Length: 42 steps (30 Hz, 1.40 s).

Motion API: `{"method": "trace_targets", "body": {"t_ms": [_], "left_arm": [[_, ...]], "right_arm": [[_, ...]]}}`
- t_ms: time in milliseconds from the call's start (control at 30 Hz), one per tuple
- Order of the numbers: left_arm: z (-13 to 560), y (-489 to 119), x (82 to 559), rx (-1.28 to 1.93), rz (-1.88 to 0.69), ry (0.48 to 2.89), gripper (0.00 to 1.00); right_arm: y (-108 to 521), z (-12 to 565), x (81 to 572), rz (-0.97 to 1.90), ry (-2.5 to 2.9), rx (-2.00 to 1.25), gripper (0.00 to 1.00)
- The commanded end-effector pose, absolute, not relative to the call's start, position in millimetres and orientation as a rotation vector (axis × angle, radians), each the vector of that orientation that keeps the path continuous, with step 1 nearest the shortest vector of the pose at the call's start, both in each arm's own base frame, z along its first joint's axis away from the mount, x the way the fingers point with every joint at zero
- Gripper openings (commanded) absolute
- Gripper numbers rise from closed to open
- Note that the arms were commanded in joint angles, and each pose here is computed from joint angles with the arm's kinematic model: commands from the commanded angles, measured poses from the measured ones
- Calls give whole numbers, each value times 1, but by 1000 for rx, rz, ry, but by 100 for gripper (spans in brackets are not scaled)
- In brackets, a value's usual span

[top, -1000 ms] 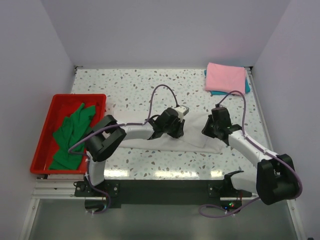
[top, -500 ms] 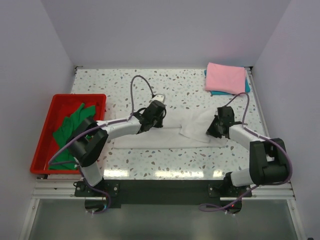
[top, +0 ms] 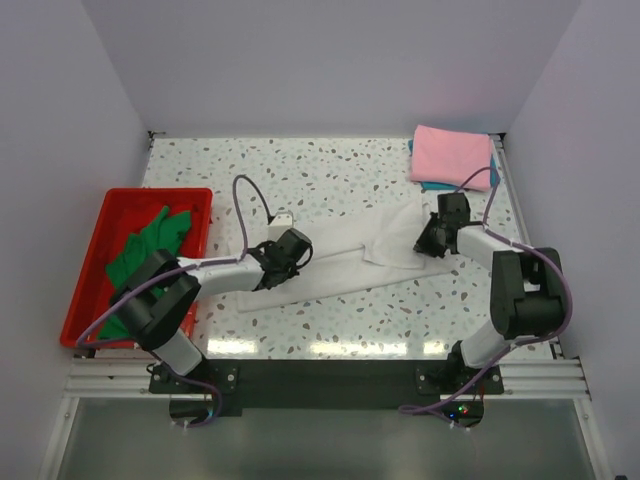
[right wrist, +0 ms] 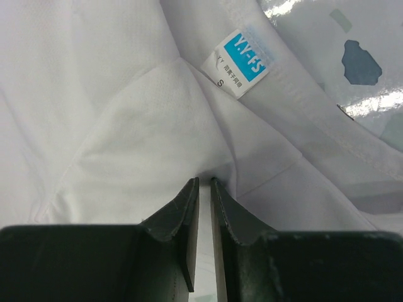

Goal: Fold and stack the t-shirts
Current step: Fold the tshirt

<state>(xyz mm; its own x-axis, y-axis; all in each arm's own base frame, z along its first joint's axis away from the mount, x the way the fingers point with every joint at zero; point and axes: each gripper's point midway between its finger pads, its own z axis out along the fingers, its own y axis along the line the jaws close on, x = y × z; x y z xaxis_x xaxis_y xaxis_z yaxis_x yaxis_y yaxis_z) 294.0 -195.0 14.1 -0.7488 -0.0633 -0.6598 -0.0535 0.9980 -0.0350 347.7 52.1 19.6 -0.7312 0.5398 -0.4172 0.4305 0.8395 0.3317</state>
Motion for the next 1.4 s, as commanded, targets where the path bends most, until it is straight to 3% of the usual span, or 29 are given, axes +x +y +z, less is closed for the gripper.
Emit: {"method": "trace_targets", "body": {"t_ms": [0, 133, 400, 667, 933, 1000, 1033, 1100, 1200, 1267, 1367], "left_arm": [[-17, -173, 244, -89, 85, 2527, 15], [-19, -190, 214, -106, -25, 2549, 15], [-8, -201, 186, -178, -198, 2546, 14], [14, -225, 184, -162, -354, 2504, 15], [55, -263, 221, -77, -455, 2404, 34], [74, -280, 236, -33, -515, 2376, 37], [78, -277, 248, -30, -513, 2366, 38], [97, -285, 262, -14, -581, 2351, 42], [113, -265, 283, -4, -528, 2331, 49], [115, -243, 287, -2, -423, 2322, 51], [100, -221, 279, -8, -307, 2357, 51]], "right_arm": [[49, 35, 347, 267, 2493, 664, 18], [58, 41, 346, 272, 2494, 612, 23], [77, 12, 343, 217, 2589, 547, 23], [131, 11, 396, 141, 2657, 329, 24], [197, 21, 484, 183, 2634, 36, 27], [207, 1, 498, 177, 2647, -56, 29], [220, 20, 517, 198, 2595, -90, 31], [225, -4, 527, 173, 2620, -145, 33], [231, 18, 554, 153, 2565, -157, 45], [232, 44, 566, 162, 2502, -147, 64], [229, 89, 571, 166, 2410, -91, 75]]}}
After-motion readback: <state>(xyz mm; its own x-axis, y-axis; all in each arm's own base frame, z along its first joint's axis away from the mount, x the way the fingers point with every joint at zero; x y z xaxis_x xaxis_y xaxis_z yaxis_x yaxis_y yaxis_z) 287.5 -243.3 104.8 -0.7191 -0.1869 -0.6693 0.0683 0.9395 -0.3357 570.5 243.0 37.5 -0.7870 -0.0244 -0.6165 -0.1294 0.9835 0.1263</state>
